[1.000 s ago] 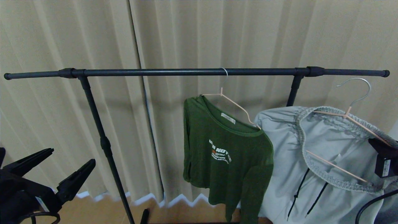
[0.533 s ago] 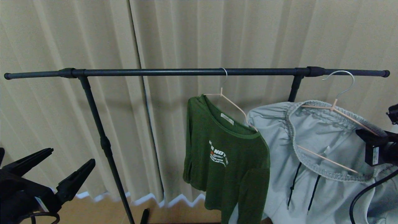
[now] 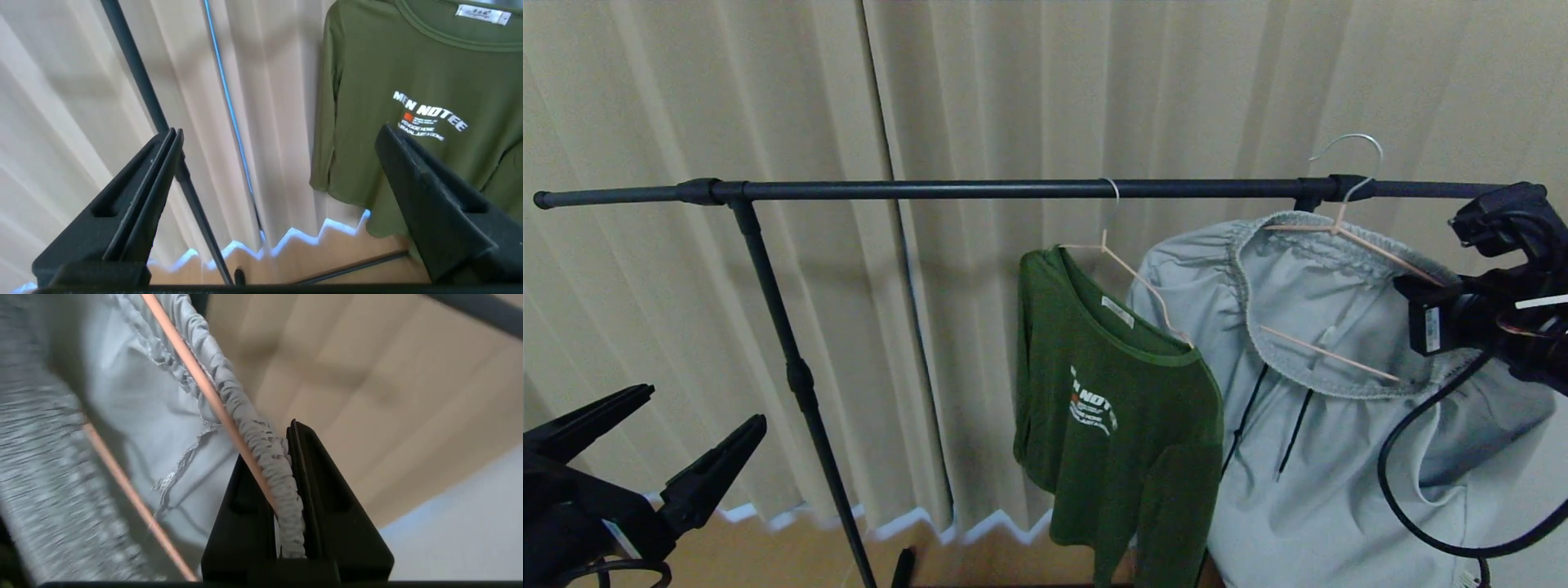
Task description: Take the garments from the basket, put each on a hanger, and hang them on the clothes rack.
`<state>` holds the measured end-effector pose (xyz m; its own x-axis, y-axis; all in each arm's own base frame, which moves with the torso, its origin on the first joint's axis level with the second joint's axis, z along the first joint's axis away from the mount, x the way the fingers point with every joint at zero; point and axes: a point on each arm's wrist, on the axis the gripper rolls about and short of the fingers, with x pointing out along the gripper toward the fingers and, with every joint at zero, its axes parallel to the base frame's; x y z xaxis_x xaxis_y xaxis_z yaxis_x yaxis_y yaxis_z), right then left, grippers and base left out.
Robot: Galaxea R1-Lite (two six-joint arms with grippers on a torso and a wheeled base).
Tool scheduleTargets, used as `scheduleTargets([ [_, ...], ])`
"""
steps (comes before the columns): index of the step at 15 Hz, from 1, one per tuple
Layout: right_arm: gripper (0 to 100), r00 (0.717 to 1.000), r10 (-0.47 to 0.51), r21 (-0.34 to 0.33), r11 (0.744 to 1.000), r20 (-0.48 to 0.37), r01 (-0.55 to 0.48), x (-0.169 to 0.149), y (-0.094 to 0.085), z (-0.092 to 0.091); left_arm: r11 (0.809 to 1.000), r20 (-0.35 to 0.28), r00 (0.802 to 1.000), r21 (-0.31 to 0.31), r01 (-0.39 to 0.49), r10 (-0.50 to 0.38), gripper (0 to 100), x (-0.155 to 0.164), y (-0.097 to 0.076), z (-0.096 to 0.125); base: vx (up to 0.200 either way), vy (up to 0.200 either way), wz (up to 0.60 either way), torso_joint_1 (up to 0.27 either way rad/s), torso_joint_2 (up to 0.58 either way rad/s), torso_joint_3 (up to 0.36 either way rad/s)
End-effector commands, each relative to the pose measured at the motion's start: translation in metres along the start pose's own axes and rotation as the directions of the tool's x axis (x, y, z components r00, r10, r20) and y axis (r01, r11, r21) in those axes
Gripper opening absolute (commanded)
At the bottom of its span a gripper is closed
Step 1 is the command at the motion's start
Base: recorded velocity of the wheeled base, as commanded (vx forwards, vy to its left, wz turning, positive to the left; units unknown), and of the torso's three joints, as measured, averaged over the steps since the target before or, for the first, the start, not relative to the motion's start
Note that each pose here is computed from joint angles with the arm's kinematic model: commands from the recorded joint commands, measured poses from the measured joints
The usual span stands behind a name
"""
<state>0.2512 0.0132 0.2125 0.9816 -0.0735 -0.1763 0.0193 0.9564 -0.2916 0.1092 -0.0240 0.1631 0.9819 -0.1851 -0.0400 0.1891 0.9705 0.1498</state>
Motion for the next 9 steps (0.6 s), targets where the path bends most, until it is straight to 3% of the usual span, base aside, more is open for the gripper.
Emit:
scheduleTargets([
  [1, 0, 0.999, 0.016, -0.03, 0.999, -0.043, -0.017, 0.035, 0.009, -0.004, 1.0, 0.008, 1.0, 0.0, -0.002, 0.002, 100, -0.001, 0.0, 0.001, 0.0, 0.0, 0.0, 0.0, 0.0, 0.0],
  [4, 0, 0.997, -0.024, -0.067, 0.998, -0.071, 0.019, 0.061, 0.02, -0.005, 1.0, 0.0, 1.0, 0.0, 0.002, -0.002, 100, -0.002, 0.0, -0.001, 0.0, 0.0, 0.0, 0.0, 0.0, 0.0],
  [9, 0, 0.998, -0.01, -0.073, 0.997, -0.06, 0.005, 0.075, 0.028, 0.0, 0.997, 0.016, 0.997, 0.0, 0.073, -0.073, 100, -0.002, -0.004, 0.001, 0.0, 0.0, 0.0, 0.0, 0.0, 0.0],
])
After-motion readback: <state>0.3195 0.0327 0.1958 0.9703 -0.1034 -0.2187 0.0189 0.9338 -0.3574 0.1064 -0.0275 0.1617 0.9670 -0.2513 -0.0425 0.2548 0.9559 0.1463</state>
